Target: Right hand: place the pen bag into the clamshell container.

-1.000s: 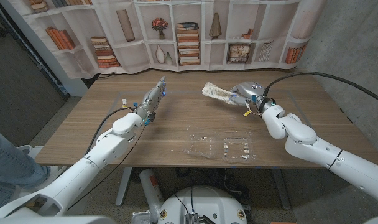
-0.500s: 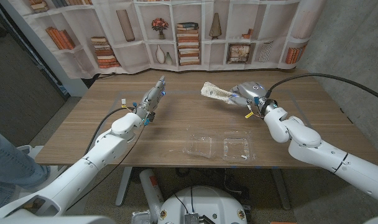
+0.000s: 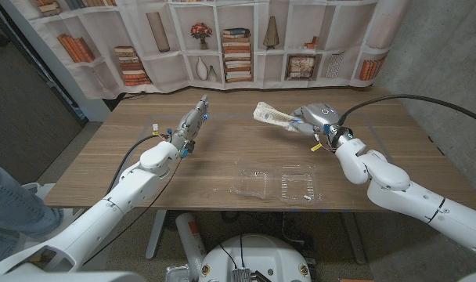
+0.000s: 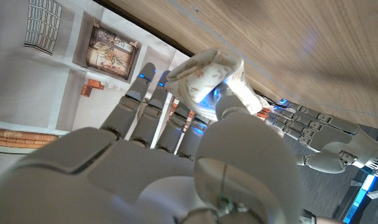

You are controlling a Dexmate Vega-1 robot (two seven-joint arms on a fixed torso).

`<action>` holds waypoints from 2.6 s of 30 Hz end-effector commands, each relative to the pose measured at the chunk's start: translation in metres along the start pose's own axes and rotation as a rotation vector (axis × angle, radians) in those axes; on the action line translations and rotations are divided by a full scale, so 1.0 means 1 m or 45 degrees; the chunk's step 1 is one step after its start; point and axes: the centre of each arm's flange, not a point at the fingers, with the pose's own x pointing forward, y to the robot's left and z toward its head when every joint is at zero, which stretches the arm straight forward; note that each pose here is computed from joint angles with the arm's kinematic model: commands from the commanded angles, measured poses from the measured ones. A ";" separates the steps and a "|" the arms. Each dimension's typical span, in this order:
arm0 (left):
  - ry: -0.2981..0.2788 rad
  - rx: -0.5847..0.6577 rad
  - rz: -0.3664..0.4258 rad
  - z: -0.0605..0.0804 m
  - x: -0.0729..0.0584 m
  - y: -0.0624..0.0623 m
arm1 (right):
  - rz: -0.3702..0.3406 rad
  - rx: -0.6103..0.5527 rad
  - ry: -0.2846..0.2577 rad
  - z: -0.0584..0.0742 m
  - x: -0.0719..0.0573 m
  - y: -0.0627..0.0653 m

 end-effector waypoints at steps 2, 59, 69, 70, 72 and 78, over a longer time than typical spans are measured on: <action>0.002 0.002 -0.006 0.002 0.004 0.003 | -0.029 0.010 -0.014 0.003 -0.013 -0.004; -0.011 0.015 -0.021 0.005 0.006 -0.008 | -0.154 0.039 -0.110 0.008 -0.072 -0.014; -0.009 0.014 -0.012 0.005 0.002 -0.009 | -0.170 0.042 -0.149 0.013 -0.080 -0.015; -0.009 0.015 -0.011 0.005 0.001 -0.009 | -0.171 0.042 -0.154 0.014 -0.081 -0.015; -0.008 0.018 -0.009 0.006 0.000 -0.009 | -0.170 0.046 -0.164 0.015 -0.082 -0.015; -0.011 0.023 0.000 0.008 -0.005 -0.008 | -0.170 0.050 -0.191 0.019 -0.084 -0.015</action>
